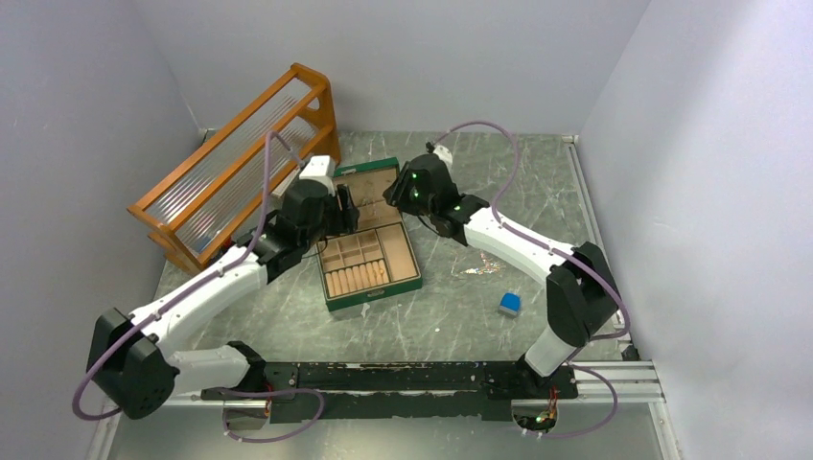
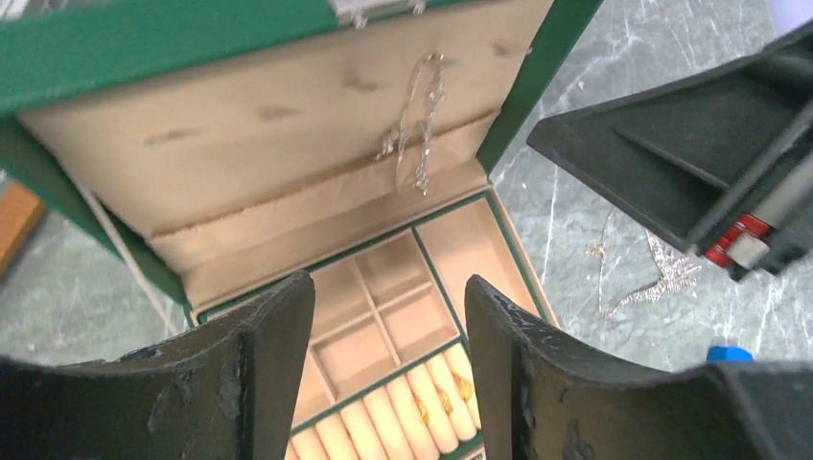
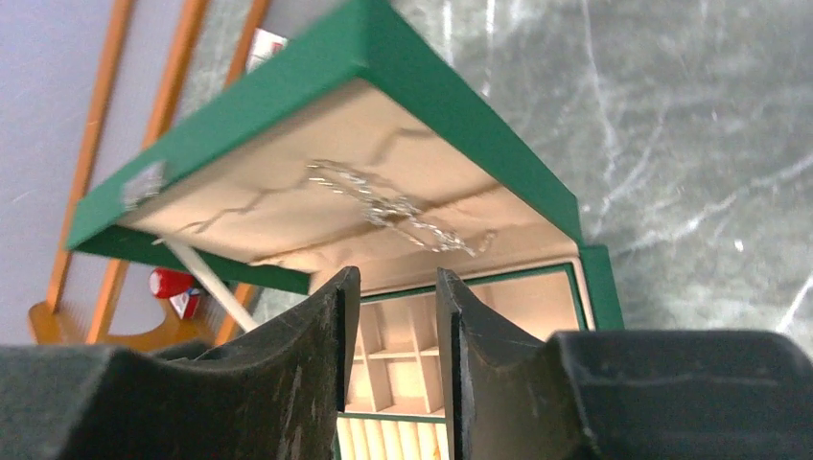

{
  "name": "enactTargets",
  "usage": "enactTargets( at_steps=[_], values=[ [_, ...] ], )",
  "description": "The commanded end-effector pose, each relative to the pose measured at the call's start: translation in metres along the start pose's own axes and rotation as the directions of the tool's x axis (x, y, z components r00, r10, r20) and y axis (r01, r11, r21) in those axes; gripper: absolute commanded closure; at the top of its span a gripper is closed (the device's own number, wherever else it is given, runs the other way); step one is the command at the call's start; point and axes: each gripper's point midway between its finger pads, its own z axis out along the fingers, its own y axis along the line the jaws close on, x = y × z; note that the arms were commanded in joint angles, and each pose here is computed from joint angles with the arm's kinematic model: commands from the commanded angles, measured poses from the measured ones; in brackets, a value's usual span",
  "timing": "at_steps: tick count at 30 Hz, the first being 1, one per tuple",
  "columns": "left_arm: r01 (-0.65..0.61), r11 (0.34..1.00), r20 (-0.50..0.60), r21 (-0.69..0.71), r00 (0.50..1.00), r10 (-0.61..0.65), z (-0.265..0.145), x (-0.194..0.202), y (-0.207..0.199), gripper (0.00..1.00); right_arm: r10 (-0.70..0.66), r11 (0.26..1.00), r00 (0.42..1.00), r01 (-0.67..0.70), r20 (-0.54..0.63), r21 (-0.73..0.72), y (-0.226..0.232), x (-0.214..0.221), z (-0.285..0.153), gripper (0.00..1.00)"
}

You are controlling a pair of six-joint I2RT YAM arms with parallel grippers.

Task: Organize the mixed jewelry

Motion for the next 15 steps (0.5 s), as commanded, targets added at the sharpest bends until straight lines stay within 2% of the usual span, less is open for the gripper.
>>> enactTargets(
  at_steps=[1, 7, 11, 15],
  values=[
    [0.093, 0.996, 0.091, 0.016, 0.991, -0.094, -0.017, -0.014, 0.004, 0.35, 0.168, 0.979, 0.985, -0.17, 0.023, 0.115, -0.026, 0.013, 0.013, 0.61],
    [0.109, 0.994, 0.129, 0.002, 0.986, -0.109, -0.036, -0.014, 0.016, 0.32, 0.309, 0.935, 0.945, -0.323, 0.11, 0.146, -0.032, 0.01, 0.03, 0.64],
    [0.116, 0.993, 0.13, -0.002, 0.985, -0.115, -0.039, -0.011, 0.019, 0.29, 0.366, 0.91, 0.922, -0.383, 0.126, 0.16, -0.032, 0.013, 0.043, 0.64],
    [0.12, 0.993, 0.111, 0.003, 0.987, -0.12, -0.036, -0.005, 0.018, 0.21, 0.399, 0.891, 0.904, -0.421, 0.153, 0.171, -0.033, 0.017, 0.051, 0.62]
  ],
)
